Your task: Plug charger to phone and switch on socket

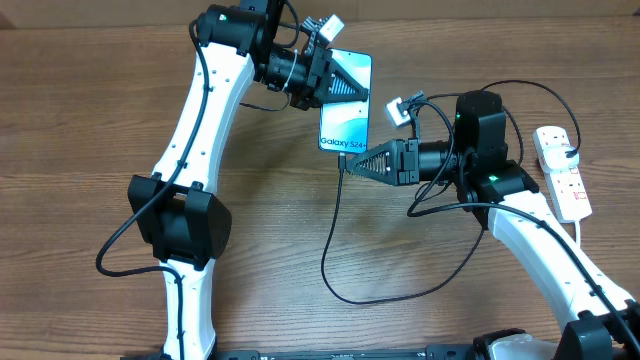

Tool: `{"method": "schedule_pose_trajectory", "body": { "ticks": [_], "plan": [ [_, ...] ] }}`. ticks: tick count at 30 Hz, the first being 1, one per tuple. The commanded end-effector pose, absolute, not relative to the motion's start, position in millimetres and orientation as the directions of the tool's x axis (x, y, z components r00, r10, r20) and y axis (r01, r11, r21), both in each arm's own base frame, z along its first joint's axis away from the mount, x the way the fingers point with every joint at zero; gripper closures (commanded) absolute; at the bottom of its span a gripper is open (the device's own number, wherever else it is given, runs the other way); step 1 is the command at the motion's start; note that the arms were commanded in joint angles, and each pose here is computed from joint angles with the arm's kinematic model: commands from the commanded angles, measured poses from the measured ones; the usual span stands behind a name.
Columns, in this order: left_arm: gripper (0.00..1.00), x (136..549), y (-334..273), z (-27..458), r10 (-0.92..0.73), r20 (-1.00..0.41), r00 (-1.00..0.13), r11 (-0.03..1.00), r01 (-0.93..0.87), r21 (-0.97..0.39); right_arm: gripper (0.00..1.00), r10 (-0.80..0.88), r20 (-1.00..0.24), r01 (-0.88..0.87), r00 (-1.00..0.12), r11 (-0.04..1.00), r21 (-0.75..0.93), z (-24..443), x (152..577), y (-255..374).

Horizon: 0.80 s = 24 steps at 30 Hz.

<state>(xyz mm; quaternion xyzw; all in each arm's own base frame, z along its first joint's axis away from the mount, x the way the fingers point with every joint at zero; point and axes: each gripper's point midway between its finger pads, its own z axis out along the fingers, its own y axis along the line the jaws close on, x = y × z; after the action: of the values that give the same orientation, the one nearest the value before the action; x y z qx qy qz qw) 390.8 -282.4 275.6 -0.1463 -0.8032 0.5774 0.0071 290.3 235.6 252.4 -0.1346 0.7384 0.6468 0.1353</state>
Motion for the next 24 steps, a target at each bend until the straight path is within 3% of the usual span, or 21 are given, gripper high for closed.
{"method": "schedule_pose_trajectory", "body": {
  "ticks": [1,6,7,8,10,12,19,24],
  "plan": [
    [0.96,367.9,-297.7,299.7,0.296,-0.213,-0.931,0.213,0.282,-0.936,0.96,0.08,-0.42,-0.4,-0.904,0.193,0.896,261.5,313.5,228.3],
    [0.96,365.3,-301.5,299.4,0.306,-0.216,-0.927,0.212,0.287,-0.934,0.96,0.091,-0.43,-0.41,-0.898,0.181,0.894,267.6,315.9,228.5],
    [0.96,365.3,-301.5,299.3,0.306,-0.216,-0.927,0.212,0.287,-0.934,0.92,0.092,-0.428,-0.407,-0.899,0.182,0.895,267.3,316.1,227.9],
    [0.96,366.1,-300.7,298.8,0.304,-0.216,-0.928,0.216,0.287,-0.933,0.8,0.093,-0.422,-0.4,-0.902,0.185,0.898,266.3,316.2,227.2],
    [0.96,369.3,-297.6,295.3,0.296,-0.216,-0.93,0.238,0.291,-0.927,0.44,0.092,-0.416,-0.394,-0.905,0.188,0.9,264.3,315.9,225.4],
    [0.96,373.2,-293.5,290.9,0.287,-0.216,-0.933,0.266,0.294,-0.918,0.3,0.083,-0.423,-0.402,-0.902,0.189,0.896,262.0,314.9,222.3],
    [0.96,390.4,-273.6,270.2,0.24,-0.196,-0.951,0.406,0.282,-0.87,0.19,0.082,-0.376,-0.345,-0.923,0.259,0.902,234.1,312.0,200.8],
    [0.96,399.7,-259.1,249.5,0.184,-0.133,-0.974,0.547,0.214,-0.809,0.12,0.122,-0.307,-0.234,-0.944,0.408,0.882,197.1,312.7,180.3]
  ]
}}
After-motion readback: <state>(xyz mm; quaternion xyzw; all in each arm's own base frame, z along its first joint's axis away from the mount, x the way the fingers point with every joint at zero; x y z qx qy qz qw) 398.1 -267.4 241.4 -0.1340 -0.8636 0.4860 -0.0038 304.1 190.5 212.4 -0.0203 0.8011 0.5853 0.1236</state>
